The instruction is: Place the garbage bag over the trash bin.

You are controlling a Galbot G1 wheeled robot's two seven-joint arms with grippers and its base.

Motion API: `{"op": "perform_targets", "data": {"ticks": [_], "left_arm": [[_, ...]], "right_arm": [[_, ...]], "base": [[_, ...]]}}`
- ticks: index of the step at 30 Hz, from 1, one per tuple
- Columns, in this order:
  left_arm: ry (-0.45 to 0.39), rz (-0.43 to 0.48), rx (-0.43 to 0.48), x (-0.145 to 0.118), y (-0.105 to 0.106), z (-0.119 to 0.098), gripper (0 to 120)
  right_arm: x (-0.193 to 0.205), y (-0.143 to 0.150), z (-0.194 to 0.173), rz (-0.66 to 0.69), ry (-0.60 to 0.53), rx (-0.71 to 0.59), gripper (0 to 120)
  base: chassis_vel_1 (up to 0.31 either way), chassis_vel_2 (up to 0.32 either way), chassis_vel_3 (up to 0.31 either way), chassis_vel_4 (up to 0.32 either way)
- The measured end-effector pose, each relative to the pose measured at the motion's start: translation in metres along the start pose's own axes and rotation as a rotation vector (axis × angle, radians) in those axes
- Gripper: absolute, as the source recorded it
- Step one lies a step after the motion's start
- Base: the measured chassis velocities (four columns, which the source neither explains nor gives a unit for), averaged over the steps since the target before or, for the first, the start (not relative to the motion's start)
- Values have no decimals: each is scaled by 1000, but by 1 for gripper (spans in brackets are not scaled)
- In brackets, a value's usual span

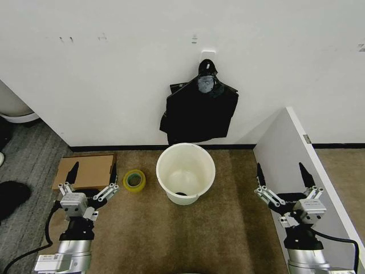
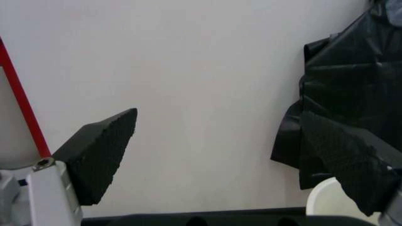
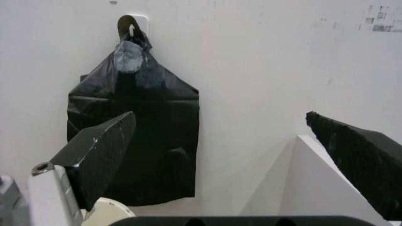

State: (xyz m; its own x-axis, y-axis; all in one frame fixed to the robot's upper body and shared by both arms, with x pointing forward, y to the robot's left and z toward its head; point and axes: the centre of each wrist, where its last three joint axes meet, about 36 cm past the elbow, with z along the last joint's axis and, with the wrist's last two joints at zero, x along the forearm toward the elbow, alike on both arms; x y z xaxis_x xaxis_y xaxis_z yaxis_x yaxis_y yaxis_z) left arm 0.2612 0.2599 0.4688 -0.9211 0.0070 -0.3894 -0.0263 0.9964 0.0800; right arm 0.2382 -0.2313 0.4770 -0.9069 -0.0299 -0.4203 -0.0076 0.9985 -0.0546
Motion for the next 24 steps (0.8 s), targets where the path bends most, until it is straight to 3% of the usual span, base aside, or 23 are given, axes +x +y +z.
{"op": "perform_targets", "data": {"ticks": [24], "left_arm": [[-25,-18,25,-11,0,15,100]], "right_arm": [[-16,-1,24,4,-23,-65,100]], "base": [[0,0,0,0]]}}
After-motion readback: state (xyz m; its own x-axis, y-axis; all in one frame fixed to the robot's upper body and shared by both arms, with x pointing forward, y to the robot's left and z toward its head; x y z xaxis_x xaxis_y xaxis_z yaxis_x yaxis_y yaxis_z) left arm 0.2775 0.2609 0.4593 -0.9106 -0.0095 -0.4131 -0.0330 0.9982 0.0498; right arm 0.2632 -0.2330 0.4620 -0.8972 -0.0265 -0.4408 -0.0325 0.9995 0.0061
